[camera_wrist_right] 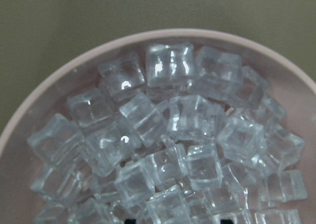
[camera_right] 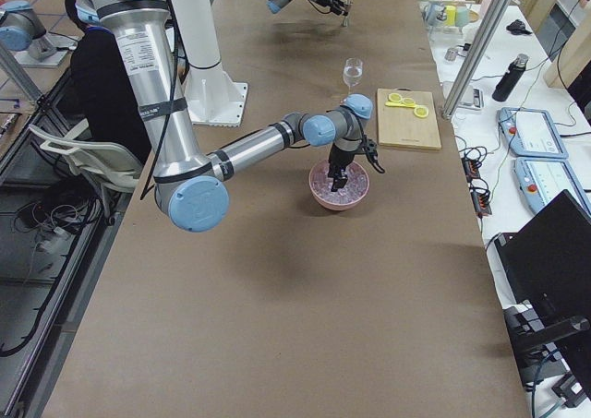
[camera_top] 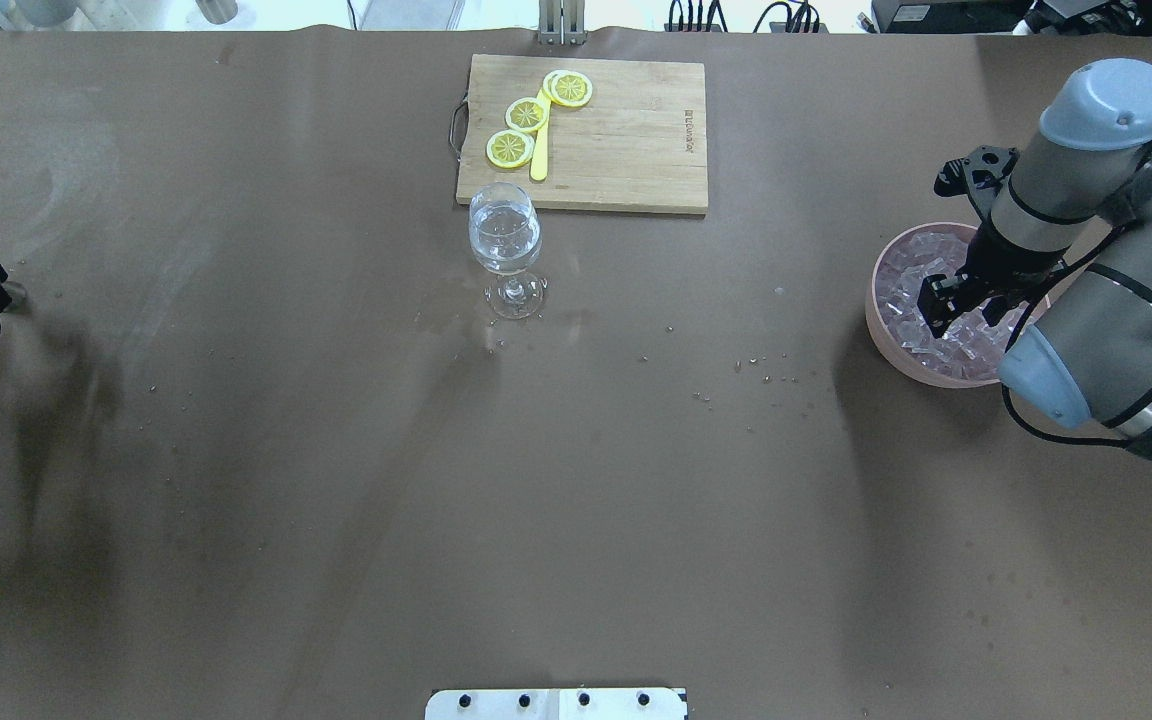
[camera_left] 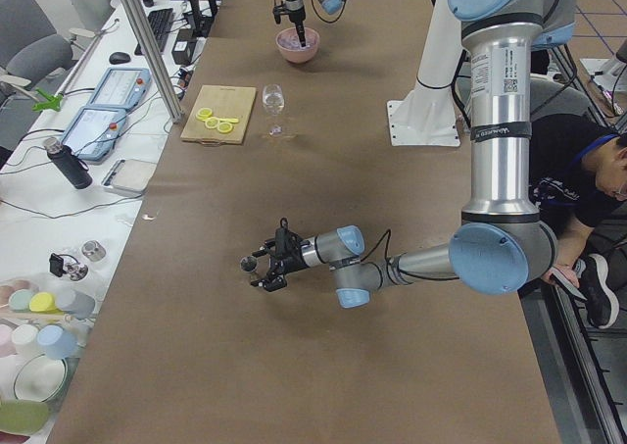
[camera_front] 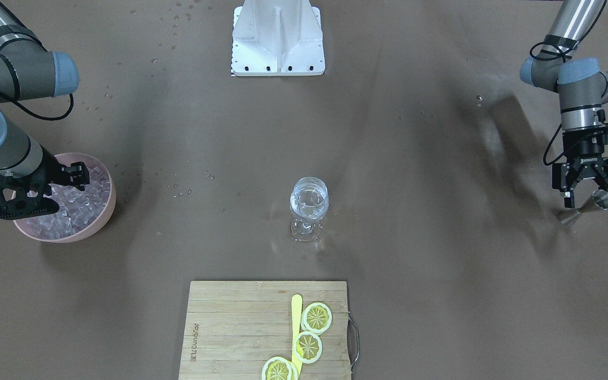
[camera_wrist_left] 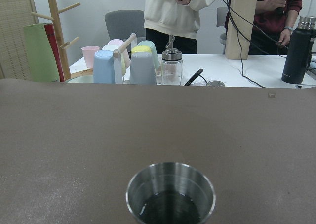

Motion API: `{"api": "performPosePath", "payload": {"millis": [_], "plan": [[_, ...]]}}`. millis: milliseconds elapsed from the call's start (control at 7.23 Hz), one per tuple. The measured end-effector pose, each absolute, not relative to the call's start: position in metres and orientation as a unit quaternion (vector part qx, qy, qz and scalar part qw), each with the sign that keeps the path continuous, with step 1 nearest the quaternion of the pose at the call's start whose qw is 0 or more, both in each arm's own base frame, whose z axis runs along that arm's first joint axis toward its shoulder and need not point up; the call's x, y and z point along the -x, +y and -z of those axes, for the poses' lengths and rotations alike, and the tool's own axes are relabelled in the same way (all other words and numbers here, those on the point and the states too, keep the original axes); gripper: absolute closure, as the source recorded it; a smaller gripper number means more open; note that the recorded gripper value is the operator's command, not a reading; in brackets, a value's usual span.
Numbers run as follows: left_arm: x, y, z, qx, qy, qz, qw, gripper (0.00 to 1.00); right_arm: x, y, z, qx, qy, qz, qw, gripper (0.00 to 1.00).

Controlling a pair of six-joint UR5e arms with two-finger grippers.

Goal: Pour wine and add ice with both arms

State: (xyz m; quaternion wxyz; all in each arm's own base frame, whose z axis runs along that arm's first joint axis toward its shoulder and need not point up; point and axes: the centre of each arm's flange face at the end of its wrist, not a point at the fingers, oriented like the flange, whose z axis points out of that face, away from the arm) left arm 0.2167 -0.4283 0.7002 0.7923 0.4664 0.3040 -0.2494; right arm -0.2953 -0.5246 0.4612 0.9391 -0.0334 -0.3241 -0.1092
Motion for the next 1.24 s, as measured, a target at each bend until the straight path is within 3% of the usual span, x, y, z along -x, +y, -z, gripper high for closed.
{"api": "performPosePath", "payload": {"millis": [138, 830, 968, 1245], "plan": [[-0.220, -0.429, -0.704, -0.463, 0.304, 0.250, 0.794, 0.08, 0.297, -0.525, -0.462, 0.034, -0.324, 0.111, 0.939, 0.54], [-0.230, -0.435, -0.709, -0.462, 0.302, 0.249, 0.796, 0.15, 0.302, -0.524, -0.464, 0.038, -0.322, 0.112, 0.939, 0.57], [-0.231, -0.435, -0.709, -0.462, 0.301, 0.249, 0.796, 0.19, 0.303, -0.525, -0.465, 0.039, -0.321, 0.112, 0.940, 0.69], [-0.231, -0.436, -0.709, -0.463, 0.300, 0.249, 0.796, 0.27, 0.303, -0.525, -0.466, 0.039, -0.321, 0.113, 0.939, 0.83]]}}
